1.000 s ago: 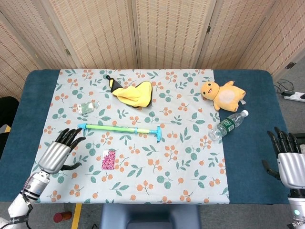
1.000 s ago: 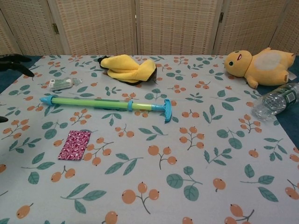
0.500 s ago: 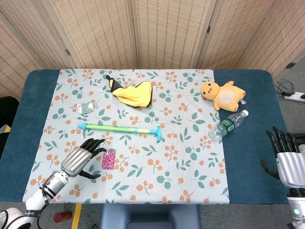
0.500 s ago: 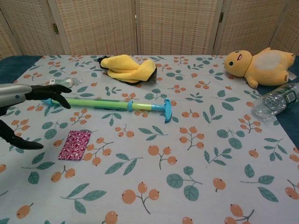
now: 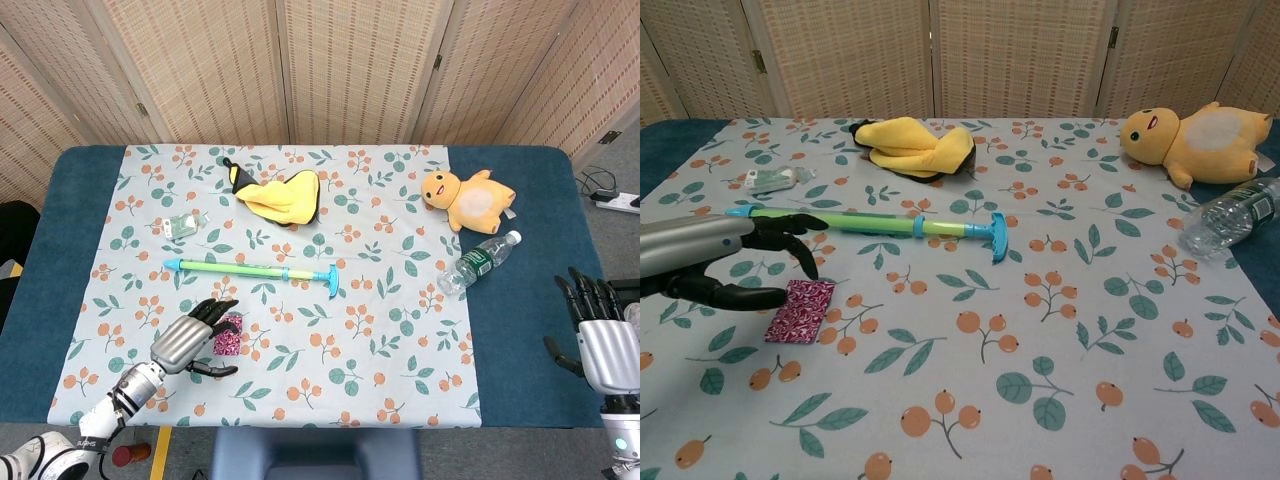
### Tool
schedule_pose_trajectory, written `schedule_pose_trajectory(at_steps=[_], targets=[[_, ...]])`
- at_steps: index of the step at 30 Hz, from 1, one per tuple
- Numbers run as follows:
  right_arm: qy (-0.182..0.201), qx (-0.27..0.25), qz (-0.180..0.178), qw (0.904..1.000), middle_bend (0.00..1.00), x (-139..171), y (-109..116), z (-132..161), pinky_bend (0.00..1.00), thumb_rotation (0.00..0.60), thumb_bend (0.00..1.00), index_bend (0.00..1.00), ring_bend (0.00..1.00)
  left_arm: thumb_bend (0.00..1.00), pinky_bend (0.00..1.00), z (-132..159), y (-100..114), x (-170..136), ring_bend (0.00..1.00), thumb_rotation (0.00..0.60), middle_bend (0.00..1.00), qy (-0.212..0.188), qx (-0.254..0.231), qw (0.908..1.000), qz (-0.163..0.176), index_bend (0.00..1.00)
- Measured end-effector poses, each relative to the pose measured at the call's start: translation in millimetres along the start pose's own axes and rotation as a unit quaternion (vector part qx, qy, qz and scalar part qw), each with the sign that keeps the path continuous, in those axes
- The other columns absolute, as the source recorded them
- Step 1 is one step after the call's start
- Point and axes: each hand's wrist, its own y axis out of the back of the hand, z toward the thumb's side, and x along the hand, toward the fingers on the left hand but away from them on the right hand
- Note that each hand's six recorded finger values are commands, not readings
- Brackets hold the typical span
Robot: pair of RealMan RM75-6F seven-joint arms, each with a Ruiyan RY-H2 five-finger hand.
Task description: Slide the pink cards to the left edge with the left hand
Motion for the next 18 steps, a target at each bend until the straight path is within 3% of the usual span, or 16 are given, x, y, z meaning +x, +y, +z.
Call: schedule_pose_trajectory(at_steps=[18], targets=[[0.0, -0.006, 0.005, 1.0, 0.0, -2.3, -4.3, -1.6, 0.0, 0.6, 0.33, 0.0, 0.0, 0.12, 0.0, -12.6, -29.4, 15.5, 0.0, 0.12, 0.0, 0.026, 0.053, 0.9982, -0.011, 0.33]])
